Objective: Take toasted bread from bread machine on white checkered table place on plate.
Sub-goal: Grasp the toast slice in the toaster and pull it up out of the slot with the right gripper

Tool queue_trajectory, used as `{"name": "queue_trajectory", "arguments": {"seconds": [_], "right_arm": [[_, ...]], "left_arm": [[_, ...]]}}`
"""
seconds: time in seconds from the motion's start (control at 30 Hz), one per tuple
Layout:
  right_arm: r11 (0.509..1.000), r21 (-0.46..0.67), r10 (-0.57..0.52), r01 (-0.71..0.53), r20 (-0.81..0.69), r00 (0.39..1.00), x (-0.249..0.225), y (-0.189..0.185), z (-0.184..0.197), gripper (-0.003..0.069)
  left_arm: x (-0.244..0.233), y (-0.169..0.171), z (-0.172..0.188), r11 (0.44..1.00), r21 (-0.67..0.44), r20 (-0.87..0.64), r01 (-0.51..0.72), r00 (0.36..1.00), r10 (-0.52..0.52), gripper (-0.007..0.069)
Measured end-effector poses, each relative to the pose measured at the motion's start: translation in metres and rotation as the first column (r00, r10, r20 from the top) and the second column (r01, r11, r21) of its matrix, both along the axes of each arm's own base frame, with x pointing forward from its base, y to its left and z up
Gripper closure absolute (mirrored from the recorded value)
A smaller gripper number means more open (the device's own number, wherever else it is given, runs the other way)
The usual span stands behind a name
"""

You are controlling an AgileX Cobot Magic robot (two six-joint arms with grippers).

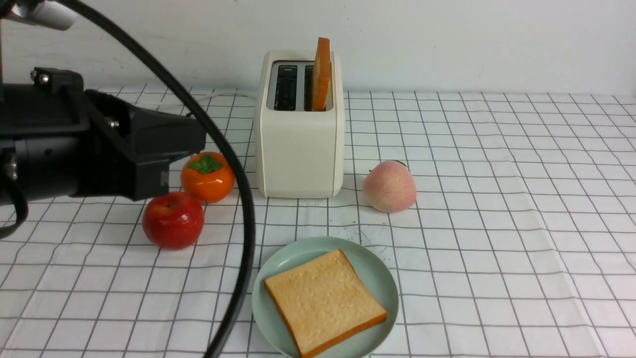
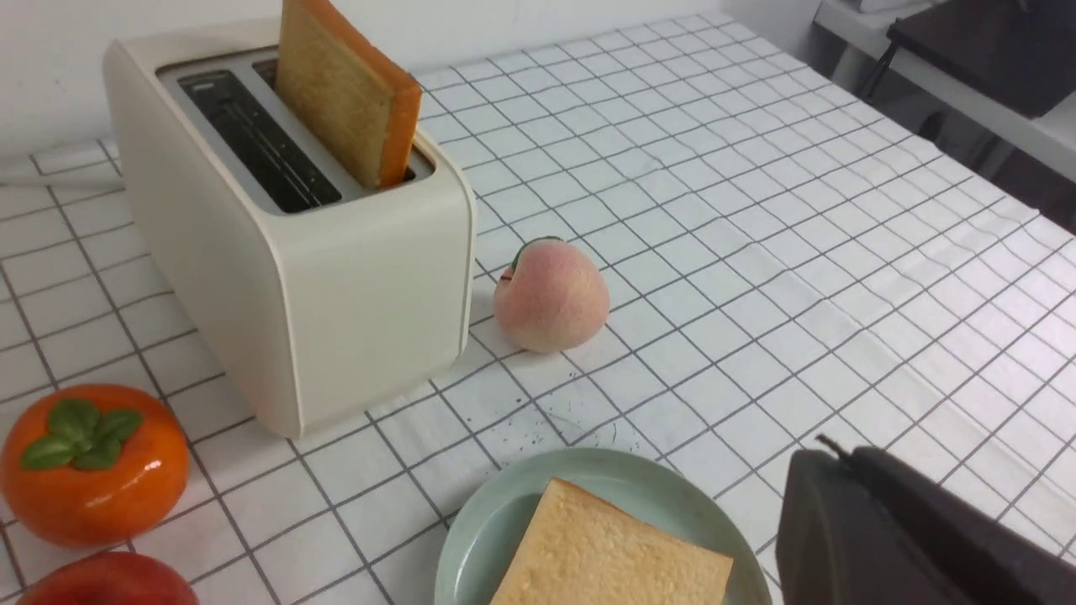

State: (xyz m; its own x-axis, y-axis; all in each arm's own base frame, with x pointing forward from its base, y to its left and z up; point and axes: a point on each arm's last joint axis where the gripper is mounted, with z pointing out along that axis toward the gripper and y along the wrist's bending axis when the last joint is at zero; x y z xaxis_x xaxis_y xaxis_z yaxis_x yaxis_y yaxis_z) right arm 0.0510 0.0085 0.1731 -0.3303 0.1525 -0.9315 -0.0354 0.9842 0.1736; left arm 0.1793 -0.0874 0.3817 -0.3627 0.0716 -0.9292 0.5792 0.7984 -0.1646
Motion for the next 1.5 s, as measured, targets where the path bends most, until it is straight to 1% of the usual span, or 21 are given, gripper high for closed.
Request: {"name": "queue_trajectory", "arguments": {"seconds": [0.23,0.37,0.4,0.43,0.47,0.5,0.6,0.67,0.73,0.77,0.8,0.83,0.9,0.93,0.97,1.0,1.07,1.1,1.2,1.33,1.5], "right_arm": [[1.0,0.008,-0.01,0.01,0.029,1.0,0.001,-0.001,0.001,0.0418],[0.988,0.152,-0.034,0.027,0.049,0.998,0.002,0.001,0.003,0.0418],[0.964,0.265,-0.056,0.037,0.066,0.996,0.003,0.002,0.005,0.0418],[0.946,0.322,-0.071,0.041,0.083,0.994,0.003,0.003,0.008,0.0418],[0.91,0.413,-0.105,0.046,0.121,0.987,0.004,0.002,0.013,0.0418],[0.905,0.424,-0.106,0.046,0.119,0.987,0.004,0.002,0.013,0.0418],[0.796,0.603,-0.172,0.043,0.158,0.972,0.005,0.0,0.021,0.0418],[0.769,0.639,-0.156,0.026,0.148,0.977,0.004,0.003,0.025,0.0425],[0.784,0.62,-0.076,-0.021,0.13,0.989,0.003,0.009,0.039,0.0456],[0.788,0.615,-0.066,-0.031,0.134,0.989,0.002,0.01,0.042,0.0461],[0.826,0.557,0.038,-0.086,0.097,0.995,0.004,0.017,0.063,0.0508],[0.832,0.549,0.042,-0.084,0.088,0.995,0.005,0.017,0.062,0.0514],[0.891,0.407,0.222,-0.202,-0.004,0.975,0.016,0.029,0.1,0.0589],[0.893,0.401,0.234,-0.203,-0.028,0.972,0.02,0.03,0.102,0.0594],[0.899,0.35,0.308,-0.262,-0.08,0.948,0.029,0.035,0.121,0.0629],[0.898,0.32,0.362,-0.301,-0.151,0.92,0.044,0.038,0.134,0.065],[0.891,0.294,0.415,-0.347,-0.215,0.884,0.063,0.042,0.152,0.0658],[0.888,0.289,0.435,-0.358,-0.27,0.859,0.083,0.043,0.16,0.0657],[0.884,0.279,0.455,-0.375,-0.328,0.828,0.115,0.045,0.175,0.0657],[0.872,0.268,0.483,-0.41,-0.34,0.807,0.156,0.052,0.197,0.0657],[0.828,0.182,0.556,-0.53,-0.382,0.738,0.203,0.1,0.219,0.0657]], "left_arm": [[-0.002,-0.001,-0.002,1.0,0.003,-0.024,0.015,1.0,-0.015,0.0638],[-0.002,-0.001,-0.003,1.0,0.008,-0.032,0.023,0.999,-0.023,0.0638],[-0.002,-0.001,-0.003,1.0,0.008,-0.035,0.025,0.999,-0.025,0.0638],[-0.003,-0.001,-0.003,1.0,0.008,-0.036,0.026,0.999,-0.025,0.0638],[-0.003,-0.001,-0.003,1.0,0.007,-0.036,0.025,0.999,-0.025,0.0638],[-0.003,-0.001,-0.003,1.0,0.007,-0.036,0.025,0.999,-0.025,0.0638],[-0.003,-0.001,-0.003,1.0,0.008,-0.037,0.026,0.999,-0.026,0.0638],[-0.003,-0.001,-0.003,1.0,0.008,-0.037,0.026,0.999,-0.026,0.0638],[-0.003,-0.001,-0.003,1.0,0.008,-0.037,0.026,0.999,-0.026,0.0638],[-0.003,-0.001,-0.003,1.0,0.008,-0.037,0.026,0.999,-0.026,0.0638],[-0.003,-0.001,-0.003,1.0,0.008,-0.037,0.026,0.999,-0.026,0.0638],[-0.003,-0.001,-0.003,1.0,0.008,-0.037,0.026,0.999,-0.026,0.0638],[-0.003,-0.001,-0.003,1.0,0.008,-0.037,0.026,0.999,-0.026,0.0638],[-0.003,-0.001,-0.003,1.0,0.008,-0.037,0.026,0.999,-0.026,0.0638],[-0.003,-0.001,-0.003,1.0,0.008,-0.037,0.026,0.999,-0.026,0.0638],[-0.003,-0.001,-0.003,1.0,0.009,-0.039,0.028,0.999,-0.027,0.0638],[-0.003,-0.001,-0.003,1.0,0.011,-0.038,0.028,0.999,-0.027,0.0638],[-0.003,-0.001,-0.003,1.0,0.013,-0.037,0.027,0.999,-0.027,0.0638],[-0.003,-0.001,-0.003,0.999,0.019,-0.036,0.027,0.999,-0.026,0.0638],[-0.002,-0.001,-0.004,0.999,0.033,-0.032,0.026,0.999,-0.025,0.0638],[-0.002,0.0,-0.004,0.999,0.04,-0.03,0.026,0.999,-0.024,0.0638]]}}
